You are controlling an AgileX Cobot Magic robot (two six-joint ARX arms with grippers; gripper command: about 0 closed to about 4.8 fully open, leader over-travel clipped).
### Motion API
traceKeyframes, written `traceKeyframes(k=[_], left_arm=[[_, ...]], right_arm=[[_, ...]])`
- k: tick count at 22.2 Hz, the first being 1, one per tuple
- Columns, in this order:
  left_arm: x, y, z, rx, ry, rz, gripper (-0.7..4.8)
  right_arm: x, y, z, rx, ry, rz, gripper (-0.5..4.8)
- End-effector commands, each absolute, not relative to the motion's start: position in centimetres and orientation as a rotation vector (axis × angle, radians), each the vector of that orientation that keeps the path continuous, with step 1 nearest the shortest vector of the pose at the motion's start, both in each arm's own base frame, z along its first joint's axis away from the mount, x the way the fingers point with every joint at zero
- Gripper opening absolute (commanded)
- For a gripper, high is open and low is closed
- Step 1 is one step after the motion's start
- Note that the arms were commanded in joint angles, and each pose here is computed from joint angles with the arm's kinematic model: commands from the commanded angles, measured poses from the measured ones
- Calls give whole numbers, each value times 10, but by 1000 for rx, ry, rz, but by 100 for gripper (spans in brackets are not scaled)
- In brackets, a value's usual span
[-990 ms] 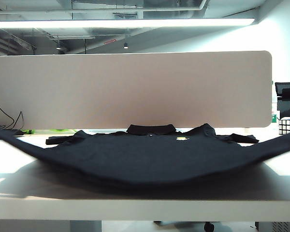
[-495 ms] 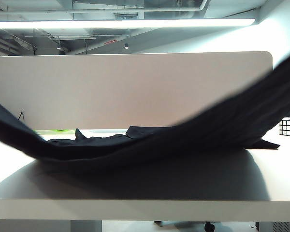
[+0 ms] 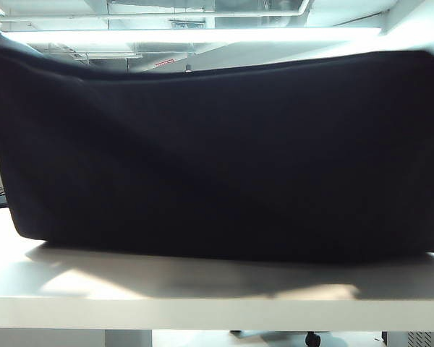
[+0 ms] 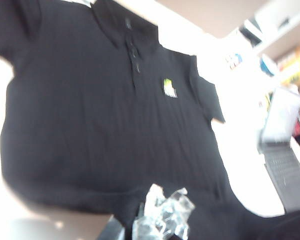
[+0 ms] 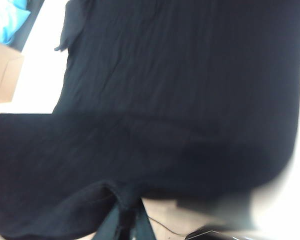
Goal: Fold the bottom side of the T-shirt horizontally towards the center, about one-third of the way, then fold the sleeve back towards the center, creating a straight line along the edge of the T-shirt, and finally fold the bottom of the T-shirt up towards the top, creating a neat rectangle.
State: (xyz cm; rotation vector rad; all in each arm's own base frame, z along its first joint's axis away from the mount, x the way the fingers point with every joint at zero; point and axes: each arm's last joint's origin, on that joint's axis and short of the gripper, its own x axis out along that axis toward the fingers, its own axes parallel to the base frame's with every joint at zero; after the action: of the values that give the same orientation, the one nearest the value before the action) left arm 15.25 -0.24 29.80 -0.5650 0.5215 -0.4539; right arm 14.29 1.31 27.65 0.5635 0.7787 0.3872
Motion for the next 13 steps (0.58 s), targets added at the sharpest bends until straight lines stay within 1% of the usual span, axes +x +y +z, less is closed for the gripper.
traceKeyframes(k=[1,3,7,10,13], left_arm=[[205,4,298,-564,504,-441,-6],[251,9,288,-571,526,-425,-6],[316,14,262,-600,626,-411,-6],[355,10,233,-619,709,-420,-6],[373,0,214,-604,708,-432,-6]], right_arm=[[209,12,282,490,743,408,-2],[267,11,280,445,791,417,-2],[335,9,275,397,801,374,-2],[368,3,267,363,796,301,-2],[383,-2,255,356,785,265,-2]])
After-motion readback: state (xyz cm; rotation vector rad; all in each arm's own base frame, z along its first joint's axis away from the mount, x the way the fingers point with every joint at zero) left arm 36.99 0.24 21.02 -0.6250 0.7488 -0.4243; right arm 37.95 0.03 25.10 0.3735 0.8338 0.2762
